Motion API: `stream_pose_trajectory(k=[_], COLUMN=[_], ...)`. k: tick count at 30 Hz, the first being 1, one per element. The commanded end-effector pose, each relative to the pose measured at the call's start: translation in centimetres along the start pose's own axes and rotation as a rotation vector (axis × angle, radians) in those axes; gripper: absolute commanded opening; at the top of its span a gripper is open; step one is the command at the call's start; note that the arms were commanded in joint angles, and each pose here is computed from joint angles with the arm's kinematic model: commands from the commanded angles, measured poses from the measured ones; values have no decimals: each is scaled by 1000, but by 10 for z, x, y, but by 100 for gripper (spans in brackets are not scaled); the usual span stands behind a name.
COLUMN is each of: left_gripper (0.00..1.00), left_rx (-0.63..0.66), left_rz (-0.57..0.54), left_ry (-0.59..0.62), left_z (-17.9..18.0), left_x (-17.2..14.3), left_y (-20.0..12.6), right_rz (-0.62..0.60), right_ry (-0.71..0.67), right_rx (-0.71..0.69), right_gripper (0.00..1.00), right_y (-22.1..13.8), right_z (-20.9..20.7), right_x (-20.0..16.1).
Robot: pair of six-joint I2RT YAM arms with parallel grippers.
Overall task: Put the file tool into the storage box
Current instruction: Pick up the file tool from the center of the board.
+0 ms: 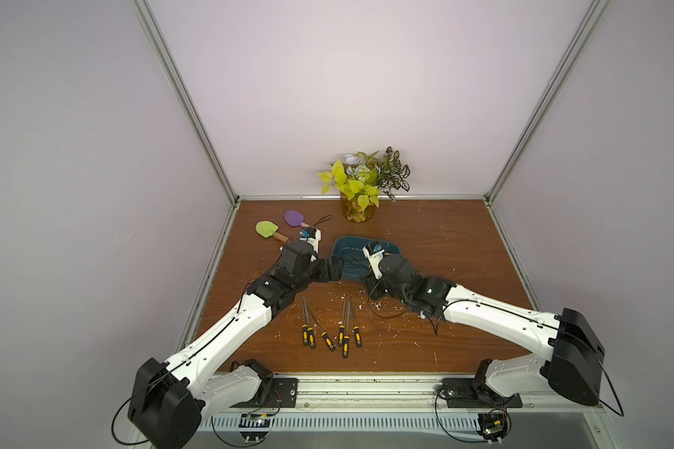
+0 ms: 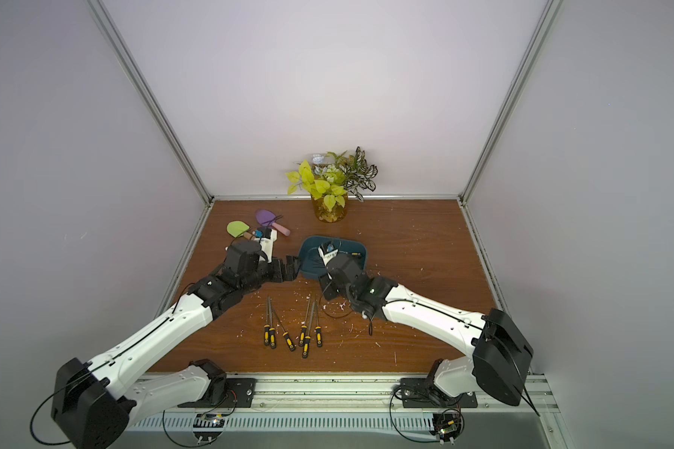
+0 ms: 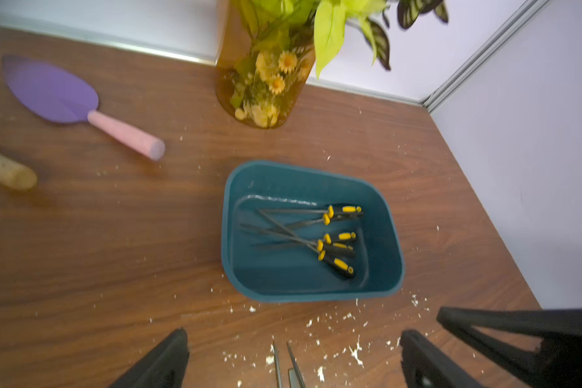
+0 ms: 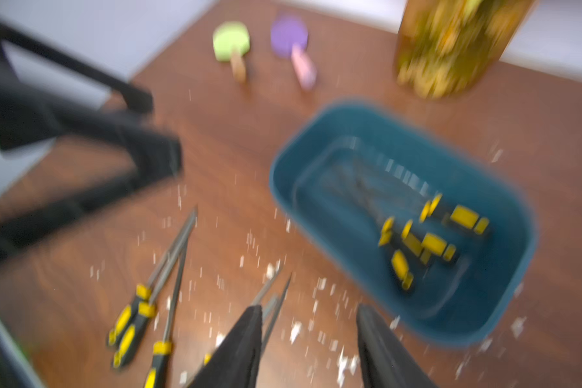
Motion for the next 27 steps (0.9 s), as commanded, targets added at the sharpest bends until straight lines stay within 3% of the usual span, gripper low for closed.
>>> stream_pose_trajectory(k=[1, 6, 11, 27], left_gripper=[100, 100, 100, 100], left_rx=[77, 87, 110, 93], left_rz=[51, 30, 63, 28], left_ry=[-114, -219, -221, -197], left_z=[17, 31, 37, 27], left_x=[-37, -66, -80, -54], left_y=[-3, -9, -7, 13], right_rz=[44, 120, 163, 236], right_ry=[165, 208, 171, 83], right_rx=[54, 79, 71, 0], right_gripper=[51, 51, 52, 53], right_y=[-7, -11, -13, 20], right_z=[8, 18, 30, 61], right_x=[-35, -88, -107, -127])
Point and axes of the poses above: each gripper's point midway between its finger pads, its own y axis out along the fingers, its own z axis along the line the jaws close on, x = y × z, the point moved 4 cm from there along -y, back along the fingers, and after that the axes turned 7 degrees about y, right-handed, at the moved point
